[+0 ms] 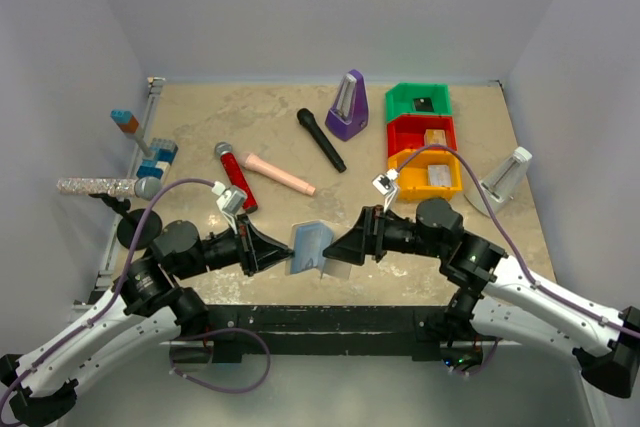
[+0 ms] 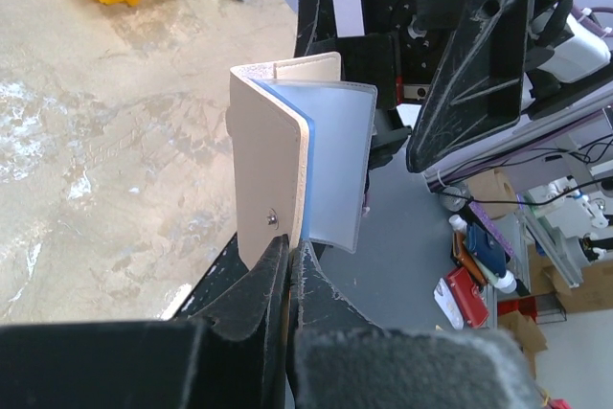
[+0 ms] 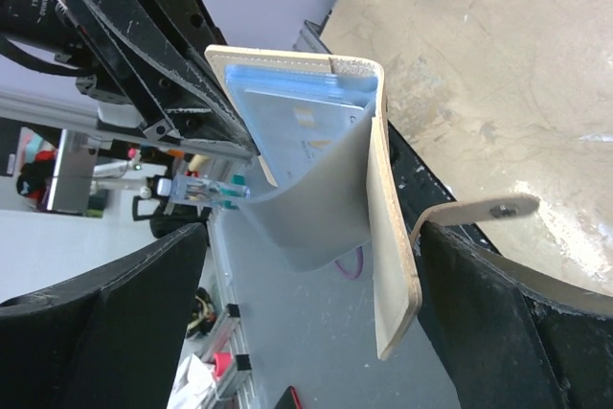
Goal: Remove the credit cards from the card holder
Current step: Open the card holder at the center of the board.
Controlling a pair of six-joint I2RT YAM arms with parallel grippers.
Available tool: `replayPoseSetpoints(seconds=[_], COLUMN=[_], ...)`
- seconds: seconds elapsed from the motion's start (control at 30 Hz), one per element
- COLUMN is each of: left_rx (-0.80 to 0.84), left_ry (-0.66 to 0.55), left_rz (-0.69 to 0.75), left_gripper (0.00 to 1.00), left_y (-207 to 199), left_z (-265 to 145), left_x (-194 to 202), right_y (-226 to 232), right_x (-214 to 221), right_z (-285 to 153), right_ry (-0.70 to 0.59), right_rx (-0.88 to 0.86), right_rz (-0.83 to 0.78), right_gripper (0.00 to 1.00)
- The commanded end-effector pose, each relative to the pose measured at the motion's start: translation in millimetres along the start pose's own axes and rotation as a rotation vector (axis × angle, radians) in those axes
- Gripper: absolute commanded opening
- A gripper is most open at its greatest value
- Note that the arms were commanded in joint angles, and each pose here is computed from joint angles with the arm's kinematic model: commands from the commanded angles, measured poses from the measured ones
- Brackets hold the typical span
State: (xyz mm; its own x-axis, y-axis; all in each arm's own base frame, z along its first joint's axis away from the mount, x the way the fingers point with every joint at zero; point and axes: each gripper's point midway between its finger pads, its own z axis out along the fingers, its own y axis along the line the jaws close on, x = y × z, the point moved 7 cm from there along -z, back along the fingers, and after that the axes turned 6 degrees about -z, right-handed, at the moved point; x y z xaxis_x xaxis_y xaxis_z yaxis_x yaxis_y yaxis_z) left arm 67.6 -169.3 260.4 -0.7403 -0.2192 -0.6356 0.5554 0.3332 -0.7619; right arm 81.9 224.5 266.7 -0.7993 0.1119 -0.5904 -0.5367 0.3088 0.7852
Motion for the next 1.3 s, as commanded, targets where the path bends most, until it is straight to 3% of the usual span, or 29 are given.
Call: replayPoseSetpoints(seconds=[0.0, 0.17, 0.33, 0.37, 0.43, 0.57, 0.77, 0.83, 1.0, 1.1, 1.27], left_rx=[0.06, 0.065, 0.061, 0.062, 0.066, 0.069, -0.049, -0.123, -0.344, -0.408, -0.46], left_ry=[-0.042, -0.045, -0.046, -0.049, -0.048, -0.038, -0.047, -0.061, -0.111, -0.122, -0.123], left_rz=[0.014, 0.011, 0.01, 0.009, 0.006, -0.006, -0.043, -0.062, -0.113, -0.115, -0.124], left_gripper=[0.0, 0.0, 0.0, 0.0, 0.0, 0.0, 0.0, 0.06, 0.32, 0.4, 0.45], left_y=[-16, -15, -13, -13, -13, -7, 20, 33, 65, 75, 84], left_z=[-2, -2, -2, -2, -2, 0, 3, 3, -4, -8, -10], left_x=[-11, -11, -9, -10, -9, -2, 10, 14, 22, 25, 28], right_y=[8, 0, -4, -5, -7, -12, -28, -35, -56, -67, -84], right_x=[-12, -10, -6, -6, -4, 3, 14, 17, 28, 34, 41], right_z=[0, 2, 1, 1, 0, -4, -4, -1, 10, 19, 33], right_ry=[0.017, 0.06, 0.08, 0.083, 0.088, 0.09, 0.137, 0.16, 0.211, 0.227, 0.228], right_rx=[0.057, 0.142, 0.168, 0.171, 0.172, 0.169, 0.216, 0.241, 0.298, 0.299, 0.284], right_rz=[-0.031, -0.005, 0.002, 0.0, -0.009, -0.018, -0.05, -0.057, -0.054, -0.045, -0.022], right_gripper=[0.95, 0.87, 0.66, 0.59, 0.34, 0.0, 0.0, 0.0, 0.0, 0.0, 0.0])
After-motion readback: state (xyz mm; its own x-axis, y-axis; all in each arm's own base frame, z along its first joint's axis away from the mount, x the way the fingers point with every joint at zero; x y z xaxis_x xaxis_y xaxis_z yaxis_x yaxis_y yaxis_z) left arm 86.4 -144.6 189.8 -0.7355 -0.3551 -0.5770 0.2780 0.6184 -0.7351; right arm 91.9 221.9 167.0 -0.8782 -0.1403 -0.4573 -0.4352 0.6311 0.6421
